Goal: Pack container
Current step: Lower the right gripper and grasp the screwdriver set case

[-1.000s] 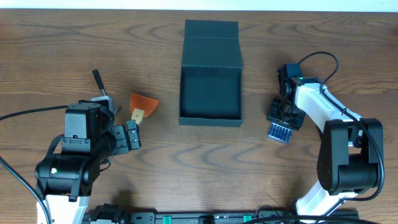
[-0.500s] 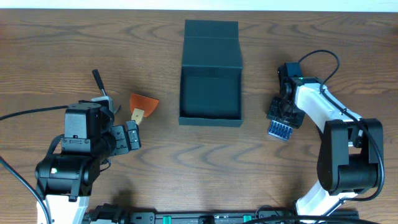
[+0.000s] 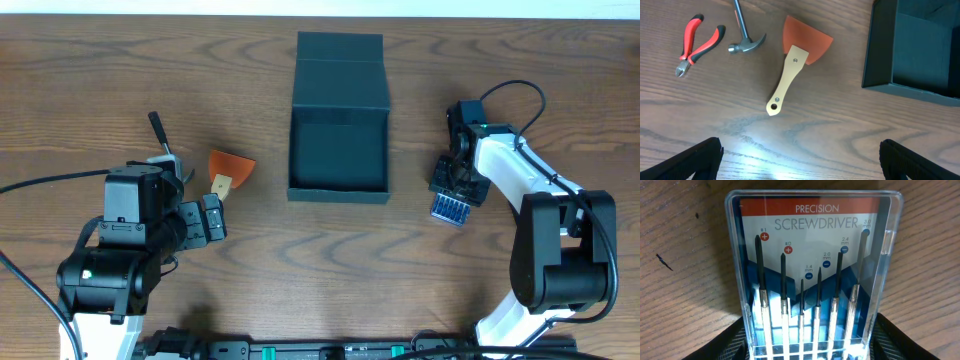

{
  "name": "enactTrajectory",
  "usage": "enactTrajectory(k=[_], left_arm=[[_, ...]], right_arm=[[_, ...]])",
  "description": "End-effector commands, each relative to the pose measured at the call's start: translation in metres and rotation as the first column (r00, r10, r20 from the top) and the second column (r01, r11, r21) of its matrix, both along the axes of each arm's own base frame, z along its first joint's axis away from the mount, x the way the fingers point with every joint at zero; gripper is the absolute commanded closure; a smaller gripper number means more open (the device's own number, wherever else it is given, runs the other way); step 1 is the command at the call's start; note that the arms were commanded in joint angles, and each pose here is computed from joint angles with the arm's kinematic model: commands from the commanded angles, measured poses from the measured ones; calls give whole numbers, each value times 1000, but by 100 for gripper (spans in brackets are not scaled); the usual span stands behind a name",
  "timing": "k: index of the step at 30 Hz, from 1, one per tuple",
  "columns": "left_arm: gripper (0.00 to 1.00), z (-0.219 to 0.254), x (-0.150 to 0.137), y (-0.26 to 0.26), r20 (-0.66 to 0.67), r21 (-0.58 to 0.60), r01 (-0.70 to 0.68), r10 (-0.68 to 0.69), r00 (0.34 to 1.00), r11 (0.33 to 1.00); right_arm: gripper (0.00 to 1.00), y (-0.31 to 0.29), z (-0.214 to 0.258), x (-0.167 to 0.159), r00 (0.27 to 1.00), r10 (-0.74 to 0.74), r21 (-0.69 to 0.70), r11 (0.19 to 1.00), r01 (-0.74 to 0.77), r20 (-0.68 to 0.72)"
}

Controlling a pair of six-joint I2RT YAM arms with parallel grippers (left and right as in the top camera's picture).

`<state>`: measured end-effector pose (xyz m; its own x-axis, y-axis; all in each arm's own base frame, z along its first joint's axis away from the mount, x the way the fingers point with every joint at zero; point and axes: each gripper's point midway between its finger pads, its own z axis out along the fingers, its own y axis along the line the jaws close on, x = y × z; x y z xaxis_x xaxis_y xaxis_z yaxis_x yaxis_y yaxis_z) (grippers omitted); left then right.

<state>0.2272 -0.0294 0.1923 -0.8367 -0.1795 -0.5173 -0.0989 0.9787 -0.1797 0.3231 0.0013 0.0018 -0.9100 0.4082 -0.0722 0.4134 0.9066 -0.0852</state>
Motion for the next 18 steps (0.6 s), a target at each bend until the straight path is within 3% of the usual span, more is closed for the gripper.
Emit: enactTrajectory(k=[1, 18], left_arm=[[1, 8, 2, 3, 21, 1, -23, 23, 1000, 1000], [1, 5, -3, 4, -4, 3, -23, 23, 1000, 1000]], right_arm=[[99, 2, -8, -5, 1000, 3, 15, 1000, -3, -17], [97, 2, -8, 0, 1000, 3, 16, 1000, -3, 3]])
